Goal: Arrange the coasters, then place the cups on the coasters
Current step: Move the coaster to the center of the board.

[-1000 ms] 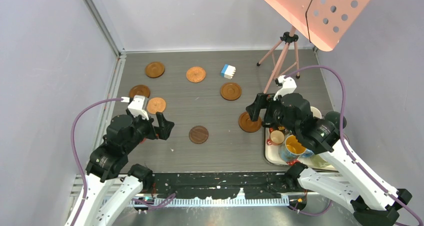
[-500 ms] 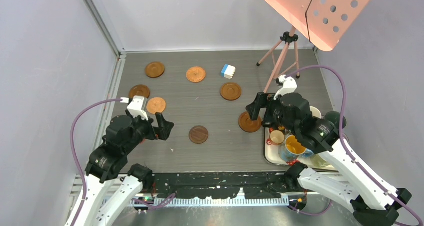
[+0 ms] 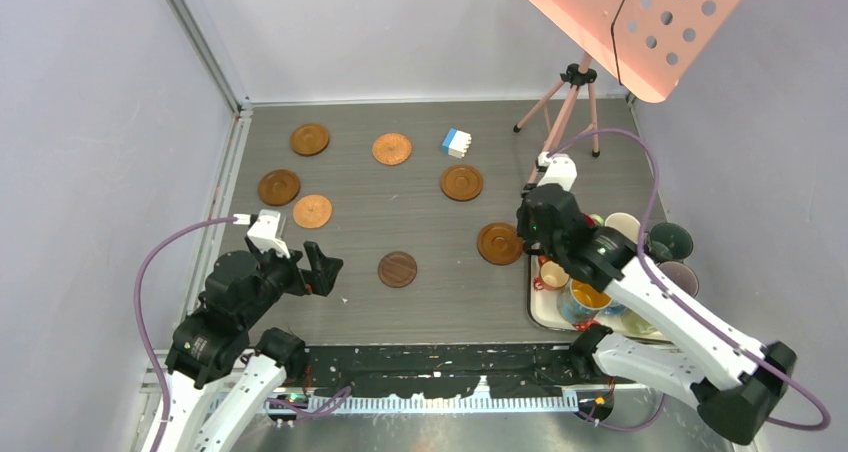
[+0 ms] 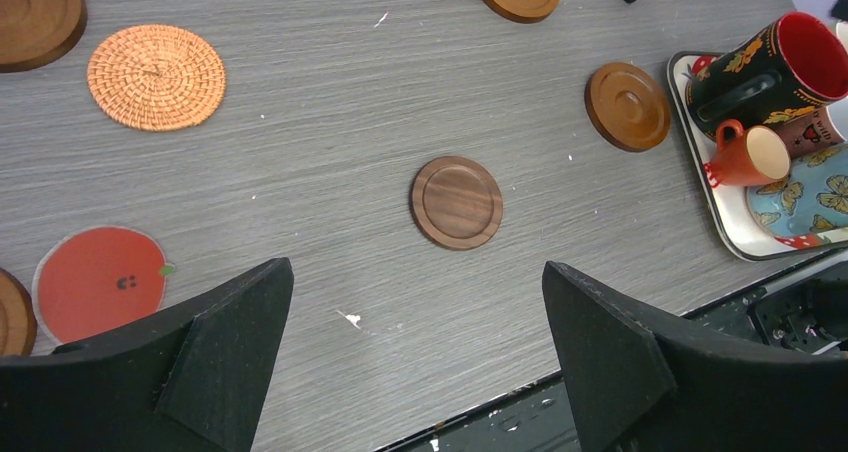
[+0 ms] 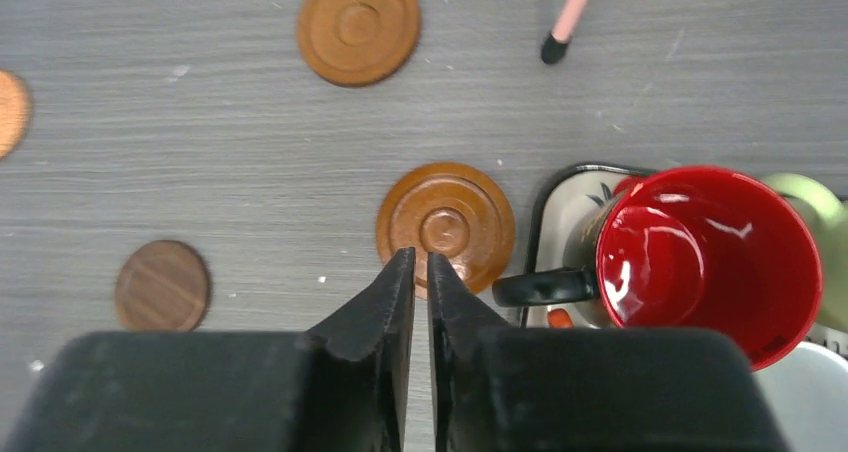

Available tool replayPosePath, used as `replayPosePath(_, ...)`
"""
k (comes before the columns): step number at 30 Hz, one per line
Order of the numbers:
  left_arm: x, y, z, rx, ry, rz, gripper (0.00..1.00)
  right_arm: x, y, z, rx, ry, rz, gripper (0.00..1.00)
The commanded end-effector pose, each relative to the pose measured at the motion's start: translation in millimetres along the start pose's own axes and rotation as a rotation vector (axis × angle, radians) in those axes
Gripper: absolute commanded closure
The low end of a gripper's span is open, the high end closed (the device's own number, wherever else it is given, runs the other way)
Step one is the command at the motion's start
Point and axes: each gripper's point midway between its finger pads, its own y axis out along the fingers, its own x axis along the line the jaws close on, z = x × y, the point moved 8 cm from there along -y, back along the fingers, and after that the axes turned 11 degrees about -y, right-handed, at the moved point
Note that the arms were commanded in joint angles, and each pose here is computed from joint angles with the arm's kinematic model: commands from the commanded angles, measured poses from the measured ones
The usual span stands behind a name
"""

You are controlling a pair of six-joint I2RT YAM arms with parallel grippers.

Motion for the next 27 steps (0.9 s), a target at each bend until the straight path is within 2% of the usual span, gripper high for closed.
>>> replayPosePath(1, 0.6, -1.0, -1.0, -0.021, 0.007, 0.001, 0.00, -1.5, 32.3, 13.5, 0.040, -0.055, 0.147, 0.92)
replayPosePath(7, 0.0, -1.5, -0.4, -0.016, 0.007, 0.008, 0.00, 6.5, 67.6, 41.7, 0.151, -0.135, 0.195, 0.95)
replayPosePath(16, 0.2, -1.0, -0.3, -0.011, 0.007, 0.004, 0.00, 31.1, 113.7, 76.2, 0.270, -0.168, 0.103, 0.95)
replayPosePath(27, 1.1, -0.4, -0.4, -0.012, 0.005, -0.006, 0.00, 32.1, 138.3, 102.2, 0.368, -0.138, 0.126, 0.95)
